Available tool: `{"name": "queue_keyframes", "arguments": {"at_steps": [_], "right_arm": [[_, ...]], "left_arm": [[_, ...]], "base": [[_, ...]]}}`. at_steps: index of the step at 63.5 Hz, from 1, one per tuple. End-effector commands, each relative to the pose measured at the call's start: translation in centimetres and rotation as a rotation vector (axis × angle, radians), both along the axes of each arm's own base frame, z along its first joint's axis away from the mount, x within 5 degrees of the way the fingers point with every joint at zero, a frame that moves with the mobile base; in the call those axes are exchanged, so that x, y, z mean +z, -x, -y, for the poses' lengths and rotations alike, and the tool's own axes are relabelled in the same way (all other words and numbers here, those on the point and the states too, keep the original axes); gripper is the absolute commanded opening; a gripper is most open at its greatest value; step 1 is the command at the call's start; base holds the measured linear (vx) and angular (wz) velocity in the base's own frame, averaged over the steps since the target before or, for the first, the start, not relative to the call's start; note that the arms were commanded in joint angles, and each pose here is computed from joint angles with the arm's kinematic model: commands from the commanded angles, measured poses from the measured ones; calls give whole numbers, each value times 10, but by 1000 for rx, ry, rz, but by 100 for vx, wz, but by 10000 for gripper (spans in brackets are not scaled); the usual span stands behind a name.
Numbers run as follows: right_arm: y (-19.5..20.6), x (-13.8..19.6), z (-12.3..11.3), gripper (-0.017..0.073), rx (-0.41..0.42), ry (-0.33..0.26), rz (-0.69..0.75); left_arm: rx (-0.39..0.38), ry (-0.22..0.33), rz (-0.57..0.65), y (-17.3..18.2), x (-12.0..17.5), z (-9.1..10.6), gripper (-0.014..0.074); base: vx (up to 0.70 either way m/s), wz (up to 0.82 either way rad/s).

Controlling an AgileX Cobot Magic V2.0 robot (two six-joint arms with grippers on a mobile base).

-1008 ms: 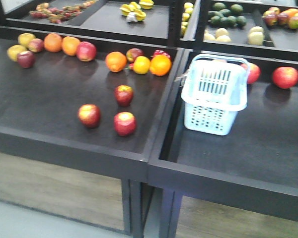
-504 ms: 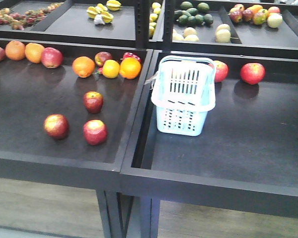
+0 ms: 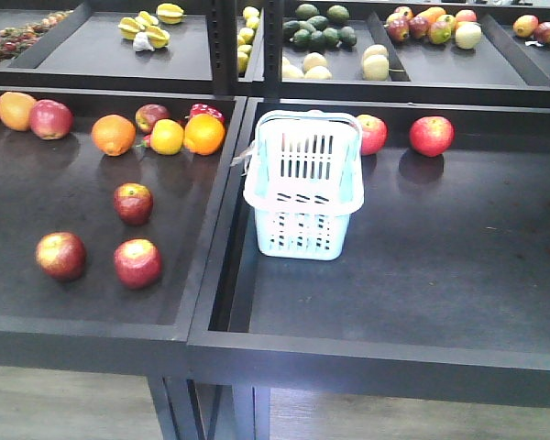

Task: Pick three apples into basket with both arms

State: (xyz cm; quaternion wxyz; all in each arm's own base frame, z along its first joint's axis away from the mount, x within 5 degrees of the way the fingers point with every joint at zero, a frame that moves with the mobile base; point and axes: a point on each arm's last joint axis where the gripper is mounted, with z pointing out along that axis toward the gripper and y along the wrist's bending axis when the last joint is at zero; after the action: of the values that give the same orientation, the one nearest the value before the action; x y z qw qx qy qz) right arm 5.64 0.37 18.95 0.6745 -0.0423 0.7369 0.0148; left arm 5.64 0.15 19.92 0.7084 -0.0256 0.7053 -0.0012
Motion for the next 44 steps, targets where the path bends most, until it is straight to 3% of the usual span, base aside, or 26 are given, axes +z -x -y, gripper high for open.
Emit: {"name": "queue_keyframes", "arguments": {"at_steps": [1, 44], "right_arm": [[0, 2, 0, -1, 1, 13, 65], [0, 2, 0, -1, 1, 13, 65]], "left_arm": [[14, 7, 63, 0, -1, -1, -6], [14, 7, 63, 0, -1, -1, -6]], "base": [[6, -10], [6, -7]]}}
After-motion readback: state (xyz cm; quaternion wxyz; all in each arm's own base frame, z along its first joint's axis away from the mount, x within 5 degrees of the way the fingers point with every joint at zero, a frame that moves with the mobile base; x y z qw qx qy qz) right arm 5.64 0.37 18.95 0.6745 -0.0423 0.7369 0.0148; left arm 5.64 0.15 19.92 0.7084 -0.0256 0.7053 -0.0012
